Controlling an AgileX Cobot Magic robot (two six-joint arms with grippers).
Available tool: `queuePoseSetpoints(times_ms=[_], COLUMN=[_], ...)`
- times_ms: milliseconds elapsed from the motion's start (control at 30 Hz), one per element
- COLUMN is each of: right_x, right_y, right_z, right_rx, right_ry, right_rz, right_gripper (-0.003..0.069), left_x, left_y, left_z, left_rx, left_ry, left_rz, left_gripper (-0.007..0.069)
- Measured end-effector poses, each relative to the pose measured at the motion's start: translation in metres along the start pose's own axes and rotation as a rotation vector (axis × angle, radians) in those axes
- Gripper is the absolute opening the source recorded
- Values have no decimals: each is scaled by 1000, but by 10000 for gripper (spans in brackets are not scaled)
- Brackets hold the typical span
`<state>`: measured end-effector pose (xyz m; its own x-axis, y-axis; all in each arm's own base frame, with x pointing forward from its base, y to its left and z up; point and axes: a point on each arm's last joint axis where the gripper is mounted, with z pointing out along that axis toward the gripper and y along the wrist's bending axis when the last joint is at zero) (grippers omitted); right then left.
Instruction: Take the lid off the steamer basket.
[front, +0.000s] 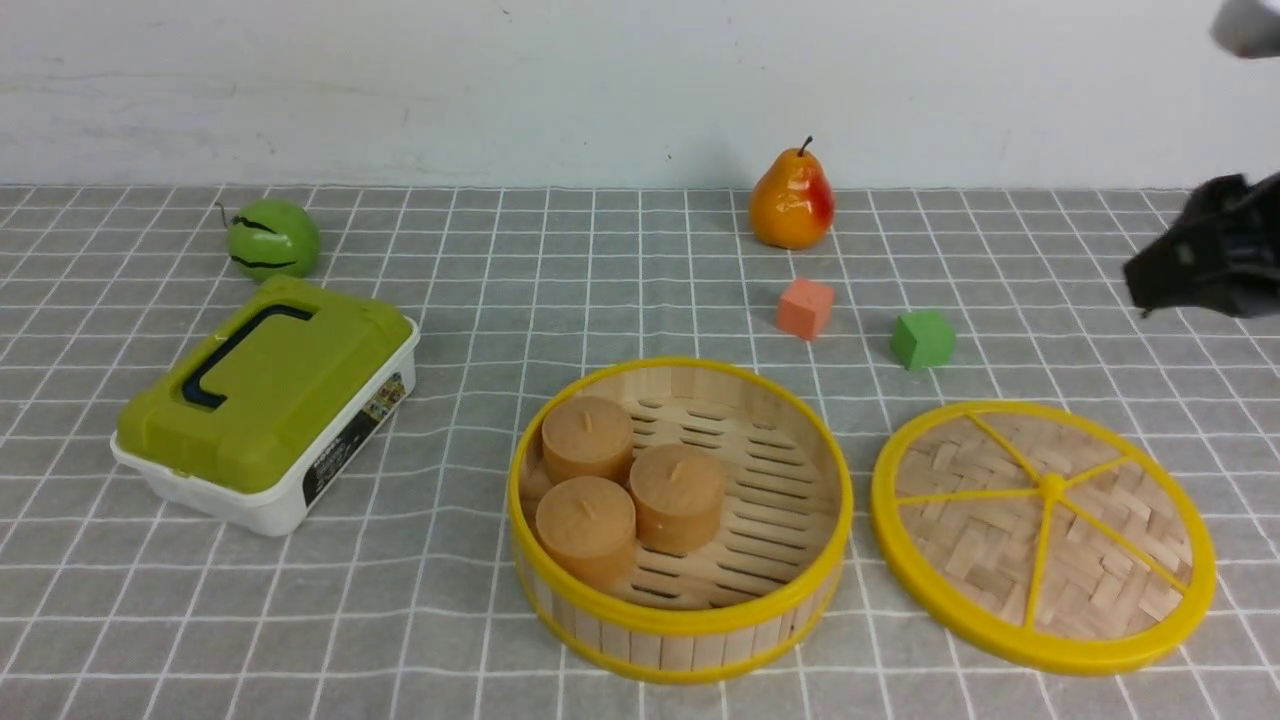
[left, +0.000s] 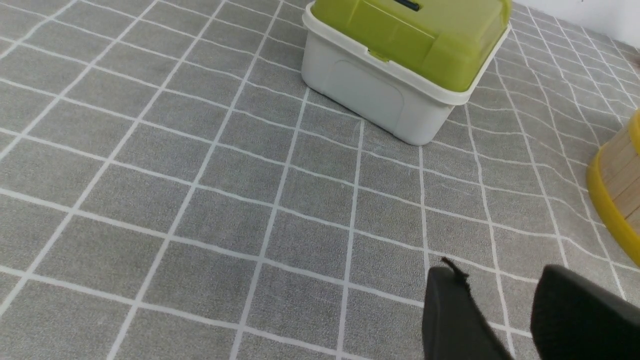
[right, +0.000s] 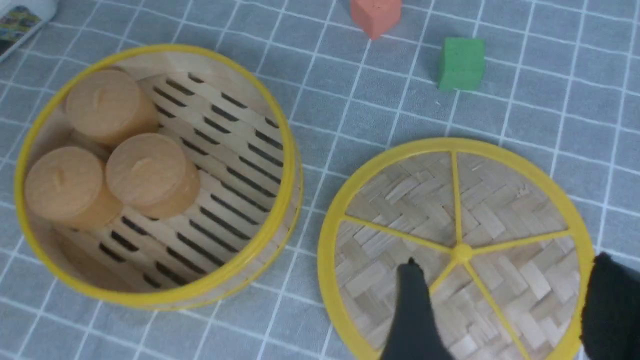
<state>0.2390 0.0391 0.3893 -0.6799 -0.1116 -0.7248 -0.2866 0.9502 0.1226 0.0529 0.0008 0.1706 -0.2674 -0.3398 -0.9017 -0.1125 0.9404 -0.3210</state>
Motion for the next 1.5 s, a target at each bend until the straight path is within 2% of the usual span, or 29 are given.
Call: queuePoseSetpoints(times_ms=[67,133,167,200,267,367,533,867,1033,1100,1333,1500], right_x=[10,36,40,55,73,91,105,112,118,117,117,145], right_y=[4,10,11,14,18,20,22,24,28,29,23,18], right_z=[-12,-30,-32,-42,-52,-58,-59,-59,-51,-45,-36,-34], right_rx=[0,0,0,3,6,9,7,-13,-27,-22,50,82], right_ry=[-9,-25,-28,-46,-70,-100,-130,-74,-27,-67,-485,-578], right_rz=[-5,-11,-12,-17,-22,-22,-14,-10,-104,-138,-167,-152], right_gripper=[351,236,226,148,52,-12,-21,-14,-10,-7,2,7], left_x=[0,0,0,0,0,0,0,0,0,0,0,0], left_y=[0,0,0,0,0,0,0,0,0,0,0,0], left_z=[0,0,0,0,0,0,0,0,0,0,0,0], left_rx=[0,0,0,0,0,0,0,0,0,0,0,0], left_ry=[0,0,0,0,0,0,0,0,0,0,0,0], left_rz=[0,0,0,0,0,0,0,0,0,0,0,0], left_gripper=[239,239,239,239,239,239,239,239,239,239,239,239])
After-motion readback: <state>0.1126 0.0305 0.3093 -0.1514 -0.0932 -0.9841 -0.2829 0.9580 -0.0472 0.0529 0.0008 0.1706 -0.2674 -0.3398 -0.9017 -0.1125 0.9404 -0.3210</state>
